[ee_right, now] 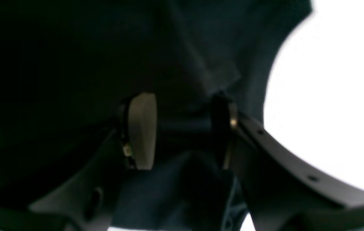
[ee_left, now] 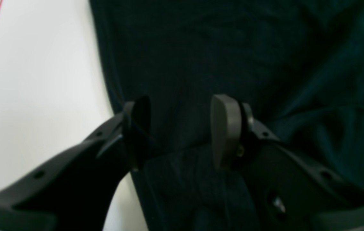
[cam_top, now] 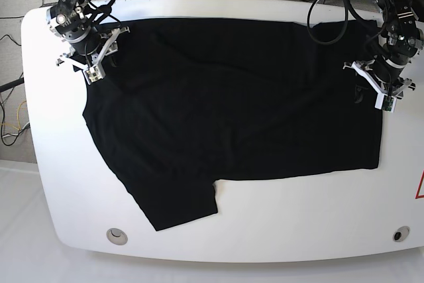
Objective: Fold the T-shirt properly
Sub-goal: 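Hold the shirt's side edges pinched in both grippers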
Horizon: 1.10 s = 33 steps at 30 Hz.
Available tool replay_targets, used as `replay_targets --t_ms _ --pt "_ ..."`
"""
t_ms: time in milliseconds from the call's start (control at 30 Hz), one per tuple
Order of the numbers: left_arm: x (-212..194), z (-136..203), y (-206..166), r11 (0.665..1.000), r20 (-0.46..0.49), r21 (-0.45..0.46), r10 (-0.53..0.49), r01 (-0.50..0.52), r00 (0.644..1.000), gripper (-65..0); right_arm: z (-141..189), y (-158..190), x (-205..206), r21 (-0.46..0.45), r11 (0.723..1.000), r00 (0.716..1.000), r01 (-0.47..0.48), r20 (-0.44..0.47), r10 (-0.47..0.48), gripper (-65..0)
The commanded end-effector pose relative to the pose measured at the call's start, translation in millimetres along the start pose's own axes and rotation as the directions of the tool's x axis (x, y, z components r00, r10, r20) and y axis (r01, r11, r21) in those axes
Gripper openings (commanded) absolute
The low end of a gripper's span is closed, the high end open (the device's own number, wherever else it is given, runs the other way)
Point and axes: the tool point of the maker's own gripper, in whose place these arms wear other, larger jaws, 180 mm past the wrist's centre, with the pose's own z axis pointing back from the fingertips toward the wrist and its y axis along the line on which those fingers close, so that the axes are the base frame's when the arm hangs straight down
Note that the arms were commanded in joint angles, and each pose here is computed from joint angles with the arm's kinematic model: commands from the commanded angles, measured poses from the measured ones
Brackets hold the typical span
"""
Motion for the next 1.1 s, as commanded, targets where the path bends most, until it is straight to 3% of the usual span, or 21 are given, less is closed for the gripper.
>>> replay_targets --t_ms 0,367,1067 --pt "17.1 3.2 6.9 1.0 0.057 0.017 -0.009 0.008 0.998 -37.3 6.0 -7.2 20.4 -0.021 1.0 0.998 -0.013 0.067 0.015 -37.5" --pt "31.5 4.1 9.7 1.0 0.095 0.028 -0.013 0.01 0.995 -37.4 12.2 -4.2 41.5 -0.035 0.999 0.992 -0.039 0.118 0.043 -37.5" --pt "34.8 2.5 10.2 1.0 0.107 0.027 -0.009 0.006 0.994 -36.8 7.0 -6.5 25.5 -0.009 1.0 0.996 -0.027 0.082 0.027 -37.7"
